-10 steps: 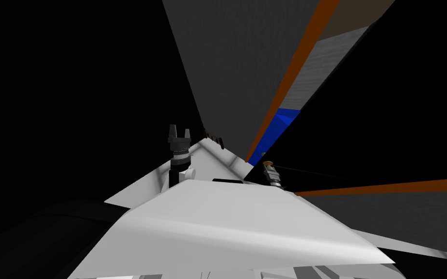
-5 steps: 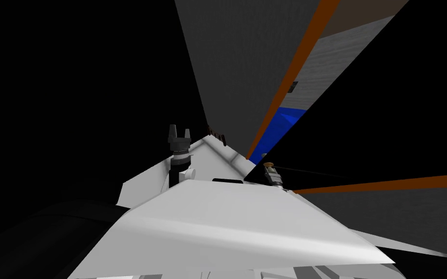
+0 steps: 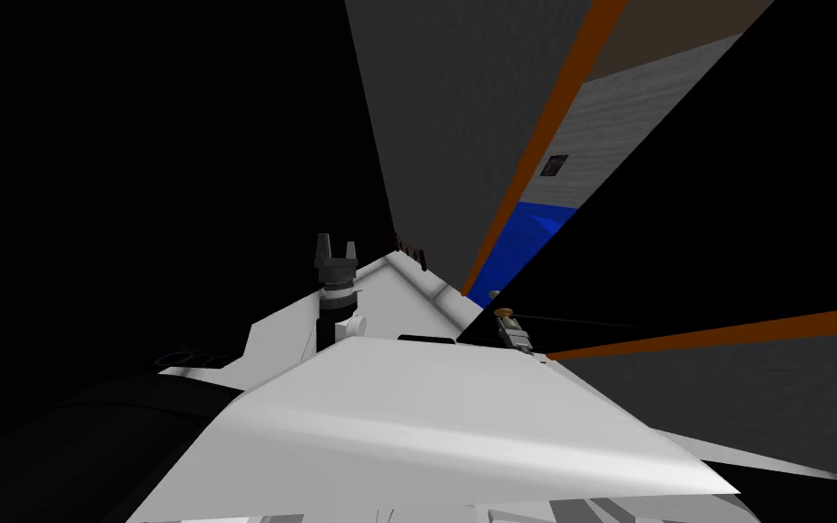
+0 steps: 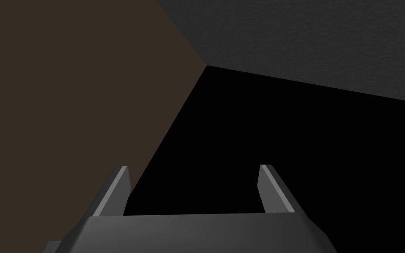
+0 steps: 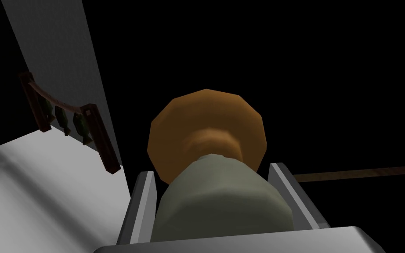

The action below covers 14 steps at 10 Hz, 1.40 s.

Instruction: Pull the door open

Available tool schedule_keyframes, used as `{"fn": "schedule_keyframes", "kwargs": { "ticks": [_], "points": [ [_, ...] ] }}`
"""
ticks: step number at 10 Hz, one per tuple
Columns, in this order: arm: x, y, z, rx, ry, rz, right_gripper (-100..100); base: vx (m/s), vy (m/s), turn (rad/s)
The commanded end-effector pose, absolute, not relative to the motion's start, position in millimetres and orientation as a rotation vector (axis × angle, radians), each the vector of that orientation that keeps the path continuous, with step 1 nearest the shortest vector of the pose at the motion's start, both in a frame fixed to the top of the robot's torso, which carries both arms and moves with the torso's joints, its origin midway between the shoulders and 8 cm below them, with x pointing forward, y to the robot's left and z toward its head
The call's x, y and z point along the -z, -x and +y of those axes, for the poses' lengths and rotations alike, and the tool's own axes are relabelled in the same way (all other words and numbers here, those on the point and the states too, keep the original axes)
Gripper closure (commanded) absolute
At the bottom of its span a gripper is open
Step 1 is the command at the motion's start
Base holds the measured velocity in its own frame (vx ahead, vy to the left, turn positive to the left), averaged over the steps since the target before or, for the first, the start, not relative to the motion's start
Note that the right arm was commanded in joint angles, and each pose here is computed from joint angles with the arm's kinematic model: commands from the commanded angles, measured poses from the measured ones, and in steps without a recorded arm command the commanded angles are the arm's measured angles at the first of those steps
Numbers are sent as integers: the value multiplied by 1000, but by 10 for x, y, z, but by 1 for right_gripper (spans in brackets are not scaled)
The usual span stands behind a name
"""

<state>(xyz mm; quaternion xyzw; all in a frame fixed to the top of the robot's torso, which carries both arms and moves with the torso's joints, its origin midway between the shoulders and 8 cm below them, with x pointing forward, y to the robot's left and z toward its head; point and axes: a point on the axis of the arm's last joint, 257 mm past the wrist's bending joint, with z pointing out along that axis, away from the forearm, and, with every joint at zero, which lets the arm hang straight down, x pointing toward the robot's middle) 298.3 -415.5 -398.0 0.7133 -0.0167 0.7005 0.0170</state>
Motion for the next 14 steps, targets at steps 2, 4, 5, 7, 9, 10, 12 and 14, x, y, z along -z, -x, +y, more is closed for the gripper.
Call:
{"fn": "schedule_keyframes", "kwargs": {
  "ticks": [2,4,5,7,9,10,12,14],
  "points": [
    [3951,-2949,-4158,-2197,-2216,-31,100,-237,-59,178],
    [3943,-2913,-4160,-2207,-2220,-15,100,-180,-40,116],
    [3939,-2895,-4161,-2212,-2223,-6,100,-212,-41,146],
    [3931,-2859,-4163,-2222,-2228,10,100,-221,-46,138],
    [3924,-2829,-4164,-2230,-2233,24,100,-199,-46,103],
    [3920,-2814,-4165,-2235,-2235,31,100,-197,-40,115],
    [3948,-2790,-4162,-2226,-2247,36,100,-115,-29,75],
    [3945,-2777,-4165,-2231,-2248,43,100,-177,-42,123]
  ]
}}
